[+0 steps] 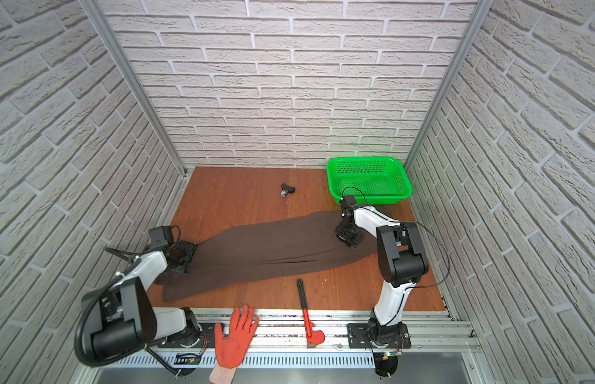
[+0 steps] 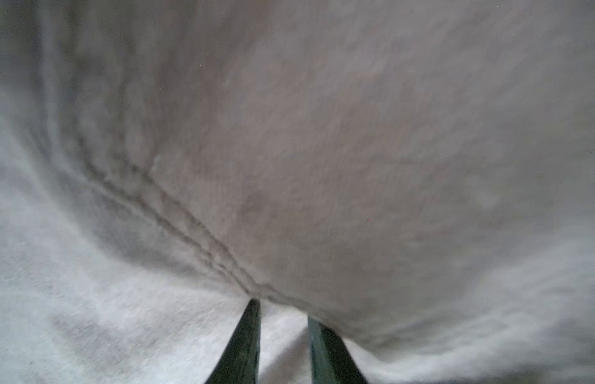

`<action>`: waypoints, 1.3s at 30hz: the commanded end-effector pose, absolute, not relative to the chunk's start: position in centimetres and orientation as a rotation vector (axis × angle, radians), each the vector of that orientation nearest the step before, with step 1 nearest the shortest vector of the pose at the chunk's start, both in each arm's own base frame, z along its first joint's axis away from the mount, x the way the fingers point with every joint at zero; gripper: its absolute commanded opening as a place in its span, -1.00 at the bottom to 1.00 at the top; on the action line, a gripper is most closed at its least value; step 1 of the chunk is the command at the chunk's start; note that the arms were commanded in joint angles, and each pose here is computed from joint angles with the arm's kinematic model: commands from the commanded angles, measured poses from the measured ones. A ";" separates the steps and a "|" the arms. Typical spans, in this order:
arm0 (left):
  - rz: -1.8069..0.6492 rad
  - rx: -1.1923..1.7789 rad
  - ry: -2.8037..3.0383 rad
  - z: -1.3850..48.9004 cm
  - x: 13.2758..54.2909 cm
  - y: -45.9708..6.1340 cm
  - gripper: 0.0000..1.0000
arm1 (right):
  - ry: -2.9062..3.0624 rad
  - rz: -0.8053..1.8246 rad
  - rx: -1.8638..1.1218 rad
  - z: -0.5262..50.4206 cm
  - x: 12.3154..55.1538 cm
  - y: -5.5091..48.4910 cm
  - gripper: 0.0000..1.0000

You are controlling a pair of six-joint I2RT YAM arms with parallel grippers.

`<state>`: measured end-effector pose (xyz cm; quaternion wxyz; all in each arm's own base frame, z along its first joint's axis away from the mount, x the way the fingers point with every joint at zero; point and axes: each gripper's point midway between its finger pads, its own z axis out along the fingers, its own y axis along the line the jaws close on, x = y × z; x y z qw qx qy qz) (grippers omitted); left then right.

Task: Fold and stack the trousers
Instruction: Rotate the trousers at the center of the table.

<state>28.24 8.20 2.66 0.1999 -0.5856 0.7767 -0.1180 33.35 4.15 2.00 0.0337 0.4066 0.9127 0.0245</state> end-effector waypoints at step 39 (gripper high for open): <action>-0.306 -1.337 1.986 18.8 30.0 14.3 0.68 | 2.332 0.058 1.483 7.0 31.5 -3.2 -0.51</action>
